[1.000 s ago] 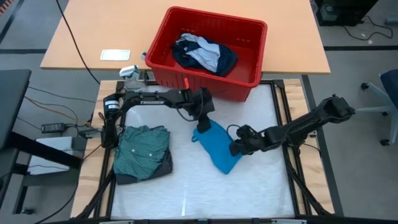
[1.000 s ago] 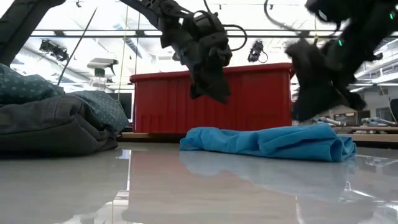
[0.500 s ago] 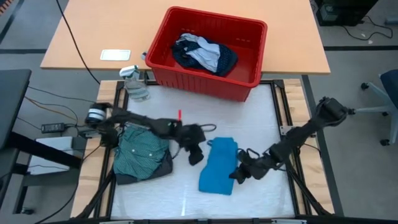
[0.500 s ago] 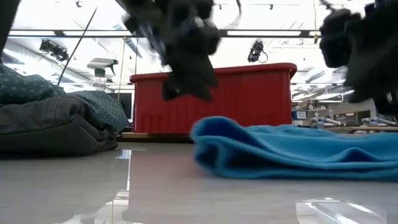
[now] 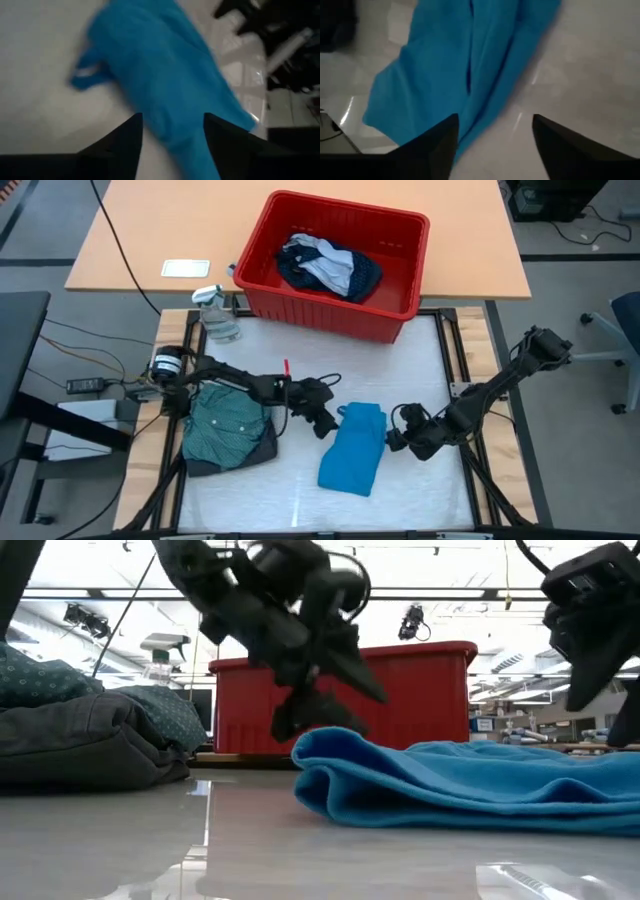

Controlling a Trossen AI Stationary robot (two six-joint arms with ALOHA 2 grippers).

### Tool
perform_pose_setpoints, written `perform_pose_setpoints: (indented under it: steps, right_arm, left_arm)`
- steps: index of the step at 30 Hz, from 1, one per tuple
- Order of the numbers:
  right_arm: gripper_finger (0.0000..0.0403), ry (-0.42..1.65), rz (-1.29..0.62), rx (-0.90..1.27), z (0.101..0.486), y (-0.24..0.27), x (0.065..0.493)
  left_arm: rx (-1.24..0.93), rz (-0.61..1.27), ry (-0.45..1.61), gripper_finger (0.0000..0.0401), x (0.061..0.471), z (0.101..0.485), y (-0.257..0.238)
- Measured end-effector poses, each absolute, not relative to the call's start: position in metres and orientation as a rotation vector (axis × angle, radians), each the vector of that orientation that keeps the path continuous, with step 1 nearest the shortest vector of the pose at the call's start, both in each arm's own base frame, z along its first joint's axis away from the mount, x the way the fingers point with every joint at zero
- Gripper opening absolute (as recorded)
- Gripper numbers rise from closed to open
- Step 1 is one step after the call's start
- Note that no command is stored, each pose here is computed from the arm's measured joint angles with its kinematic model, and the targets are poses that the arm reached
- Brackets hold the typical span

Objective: Fold laundry
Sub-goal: Fold the light blue shorts

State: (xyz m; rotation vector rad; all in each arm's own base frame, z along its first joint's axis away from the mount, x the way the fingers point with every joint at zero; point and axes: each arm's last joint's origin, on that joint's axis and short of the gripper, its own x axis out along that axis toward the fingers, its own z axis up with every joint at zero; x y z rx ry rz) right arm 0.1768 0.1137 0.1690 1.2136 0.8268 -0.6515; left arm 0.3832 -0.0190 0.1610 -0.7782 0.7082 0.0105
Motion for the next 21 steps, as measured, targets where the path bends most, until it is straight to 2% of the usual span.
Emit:
perform_pose_setpoints:
  steps: [5, 9, 14, 21]
  right_arm:
    - [0.0326, 0.789, -0.738, 1.194, 0.156, 0.101, 0.176]
    - [0.0353, 0.737, -0.735, 1.284, 0.135, 0.089, 0.175]
    - [0.0346, 0.637, -0.680, 1.384, 0.122, 0.078, 0.177]
    - [0.0301, 0.582, -0.653, 1.336, 0.122, 0.060, 0.191]
  left_arm:
    - [-0.799, 0.065, 0.683, 0.0277, 0.391, 0.141, 0.000]
    - [-0.813, 0.003, 0.591, 0.0299, 0.401, 0.135, 0.010]
    - [-0.830, 0.018, 0.558, 0.0298, 0.406, 0.122, 0.021]
    - [-0.852, -0.046, 0.564, 0.0263, 0.409, 0.108, 0.025]
